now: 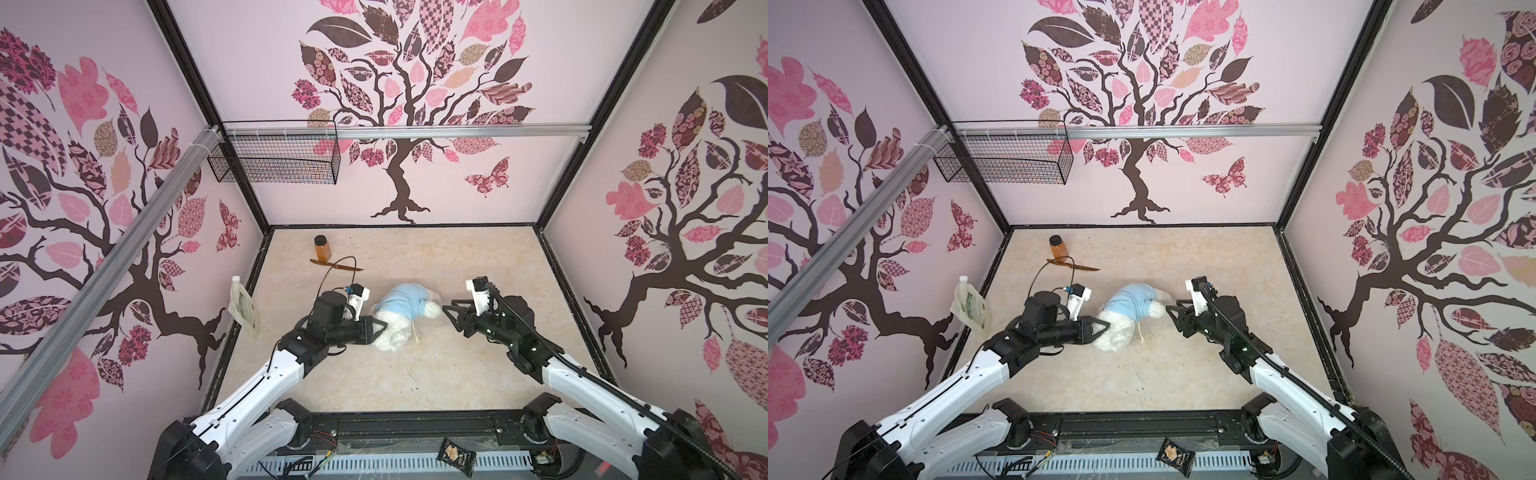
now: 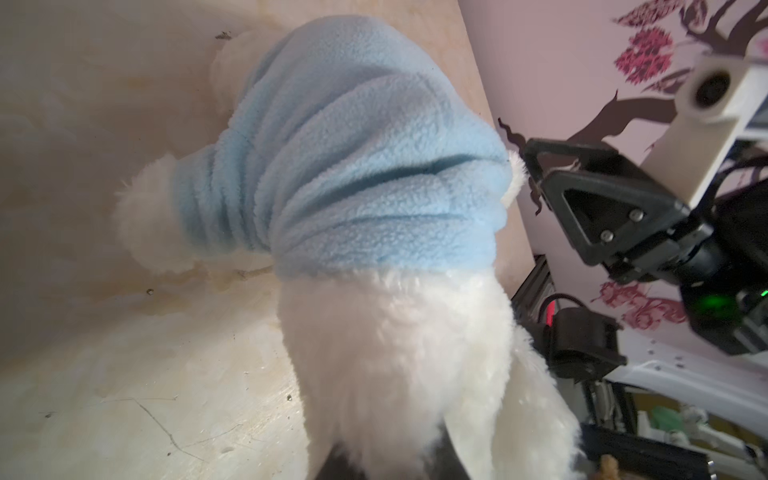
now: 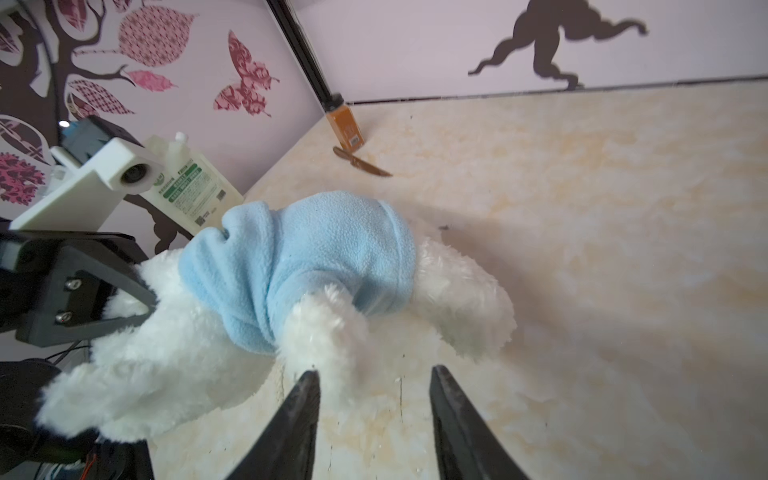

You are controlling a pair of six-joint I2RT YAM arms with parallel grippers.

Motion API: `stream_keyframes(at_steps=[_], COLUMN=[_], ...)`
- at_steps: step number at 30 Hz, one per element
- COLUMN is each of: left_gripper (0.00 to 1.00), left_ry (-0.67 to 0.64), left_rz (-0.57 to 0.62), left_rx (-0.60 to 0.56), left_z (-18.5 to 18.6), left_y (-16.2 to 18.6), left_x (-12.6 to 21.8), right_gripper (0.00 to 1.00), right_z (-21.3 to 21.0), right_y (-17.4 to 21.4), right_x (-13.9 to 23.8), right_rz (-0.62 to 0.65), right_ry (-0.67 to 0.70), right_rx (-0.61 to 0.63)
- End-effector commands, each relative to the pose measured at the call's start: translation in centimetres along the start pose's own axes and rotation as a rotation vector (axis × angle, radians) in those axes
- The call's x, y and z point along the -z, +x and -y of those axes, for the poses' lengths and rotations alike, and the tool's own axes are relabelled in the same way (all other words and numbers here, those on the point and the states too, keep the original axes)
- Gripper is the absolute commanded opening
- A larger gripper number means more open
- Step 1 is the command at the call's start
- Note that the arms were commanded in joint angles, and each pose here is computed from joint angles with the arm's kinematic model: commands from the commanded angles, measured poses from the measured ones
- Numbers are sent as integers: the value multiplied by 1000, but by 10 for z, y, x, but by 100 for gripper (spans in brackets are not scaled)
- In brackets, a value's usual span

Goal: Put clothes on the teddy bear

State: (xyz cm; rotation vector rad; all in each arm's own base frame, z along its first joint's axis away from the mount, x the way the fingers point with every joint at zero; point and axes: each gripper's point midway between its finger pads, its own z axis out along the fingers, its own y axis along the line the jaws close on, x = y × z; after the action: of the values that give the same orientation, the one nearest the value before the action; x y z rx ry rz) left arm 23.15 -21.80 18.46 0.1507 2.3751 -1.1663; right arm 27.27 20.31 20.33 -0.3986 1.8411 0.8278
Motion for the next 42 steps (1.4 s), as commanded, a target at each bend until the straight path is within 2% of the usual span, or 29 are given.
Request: stream_keyframes(at_steps=[1,3,5,8,10,14,19,21,22,24,25,27,30,33,35,39,42], left_gripper=[0,0,0,0,0,0,0,0,0,0,4,20,44,64,75,88,90], left_ry=[128,201,229,157,103,101,111,118,126,143,147,145,74,-79,-131,-97,-37], left_rz=[-75,-65,-77,-129,-162,-183,-244,-266,-272,-266,-257,-226,-139,15,114,264,328], left_rx=[173,230,238,187,176,161,121,118,118,116,107,62,-69,-254,-400,-727,-1002], left_z=[28,39,48,46,40,43,54,57,58,60,62,62,56,42,44,65,83], left_y=[-12,-24,-29,-26,-22,-18,-4,0,0,-3,-6,-15,-31,-56,-69,-69,-52], left_x=[20,25,29,33,34,31,19,13,11,8,8,7,10,27,43,67,77], right_gripper=[49,50,54,63,65,71,73,69,61,38,29,14,0,0,0,0,0], right_z=[-4,-7,-16,-25,-28,-27,-38,-46,-48,-46,-42,-37,-35,-31,-26,-24,-24], right_y=[-10,-7,-10,-16,-16,-10,-9,-5,-2,10,16,28,32,33,34,30,29], right_x=[2,1,4,7,5,-8,-22,-28,-31,-37,-39,-39,-34,-31,-28,-25,-27], right_rz=[69,60,71,101,101,81,80,55,32,-32,-61,-109,-137,-195,-229,-243,-257], right_ry=[-22,-48,-88,-122,-129,-132,-224,-278,-300,-301,-285,-258,-245,-245,-250,-287,-291], right_rx=[51,46,69,116,120,110,90,75,59,-2,-29,-88,-194,-328,-421,-539,-563])
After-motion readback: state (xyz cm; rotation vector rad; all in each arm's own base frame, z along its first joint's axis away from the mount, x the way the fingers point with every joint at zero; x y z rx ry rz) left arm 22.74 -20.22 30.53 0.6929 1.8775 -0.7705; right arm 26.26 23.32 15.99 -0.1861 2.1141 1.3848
